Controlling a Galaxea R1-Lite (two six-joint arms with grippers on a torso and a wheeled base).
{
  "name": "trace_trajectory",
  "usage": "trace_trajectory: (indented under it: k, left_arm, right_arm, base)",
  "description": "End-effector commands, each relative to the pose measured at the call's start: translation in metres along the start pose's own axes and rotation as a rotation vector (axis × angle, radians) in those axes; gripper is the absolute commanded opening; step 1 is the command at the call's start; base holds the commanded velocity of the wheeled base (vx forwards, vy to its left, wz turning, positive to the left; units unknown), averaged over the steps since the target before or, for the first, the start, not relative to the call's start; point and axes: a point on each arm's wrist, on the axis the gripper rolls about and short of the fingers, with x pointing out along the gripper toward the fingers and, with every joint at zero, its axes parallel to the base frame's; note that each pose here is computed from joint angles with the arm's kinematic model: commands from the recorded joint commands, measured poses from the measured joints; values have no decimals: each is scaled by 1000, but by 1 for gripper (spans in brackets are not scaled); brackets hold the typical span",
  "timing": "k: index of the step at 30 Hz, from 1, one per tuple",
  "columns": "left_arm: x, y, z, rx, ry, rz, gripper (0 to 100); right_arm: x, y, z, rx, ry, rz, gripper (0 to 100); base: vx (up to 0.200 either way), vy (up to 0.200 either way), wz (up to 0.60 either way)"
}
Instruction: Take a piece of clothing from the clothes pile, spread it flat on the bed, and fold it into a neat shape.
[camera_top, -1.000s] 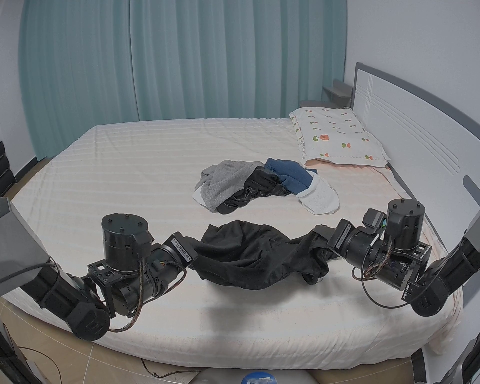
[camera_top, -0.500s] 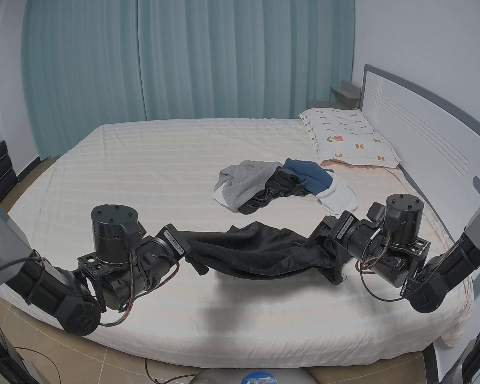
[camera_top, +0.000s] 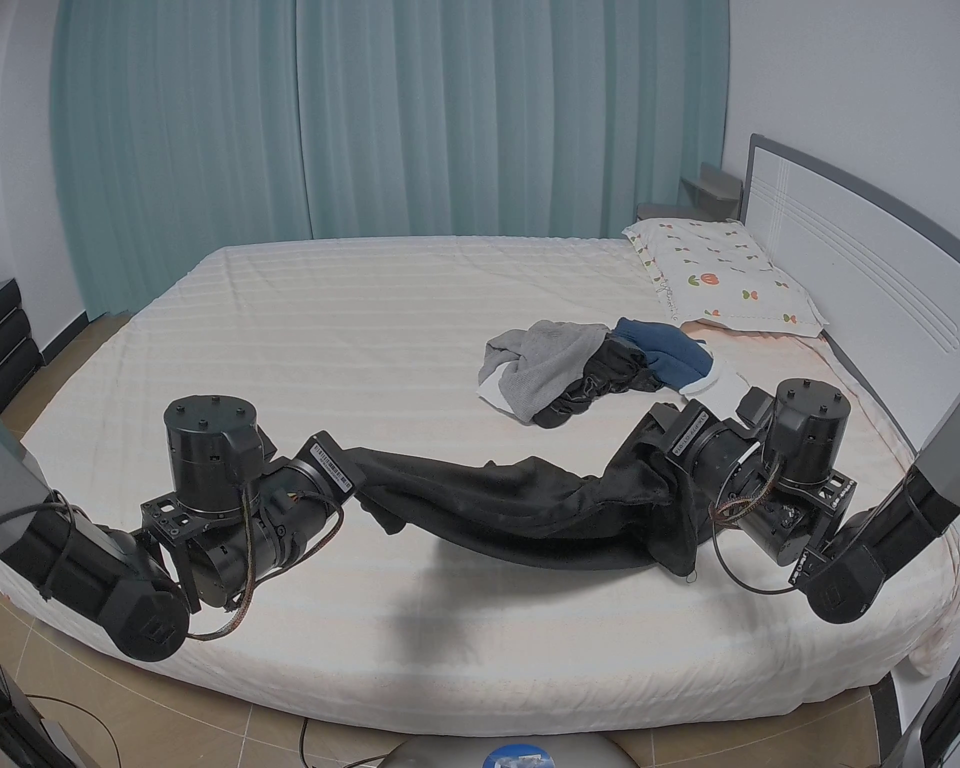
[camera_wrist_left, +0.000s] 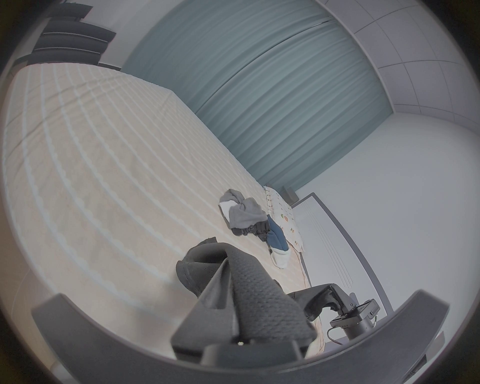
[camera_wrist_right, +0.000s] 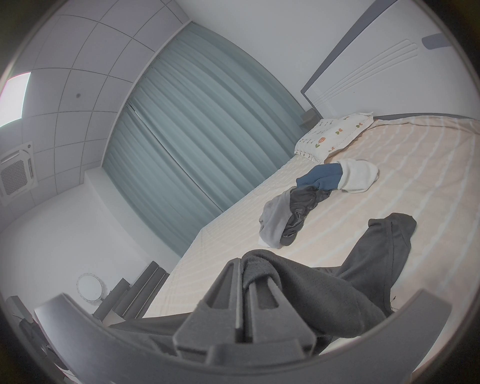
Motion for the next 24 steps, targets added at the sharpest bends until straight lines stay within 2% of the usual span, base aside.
trace_trajectory:
  k: [1, 7, 11, 24]
  left_arm:
    - [-1, 0, 1, -2, -5, 2, 0]
    - [-4, 0, 6, 0, -9, 11, 0]
    - [-4, 0, 6, 0, -7, 15, 0]
    - [-4, 0, 4, 2, 1, 17, 0]
  right_arm:
    - [2, -3, -3, 0, 10, -7, 0]
    - [5, 1, 0, 20, -8, 9, 0]
    - [7, 3, 1, 85, -9, 26, 0]
    - [9, 2, -1, 87, -11, 25, 0]
  base:
    - [0, 200, 0]
    - [0, 200, 0]
    - [0, 200, 0]
    - [0, 200, 0]
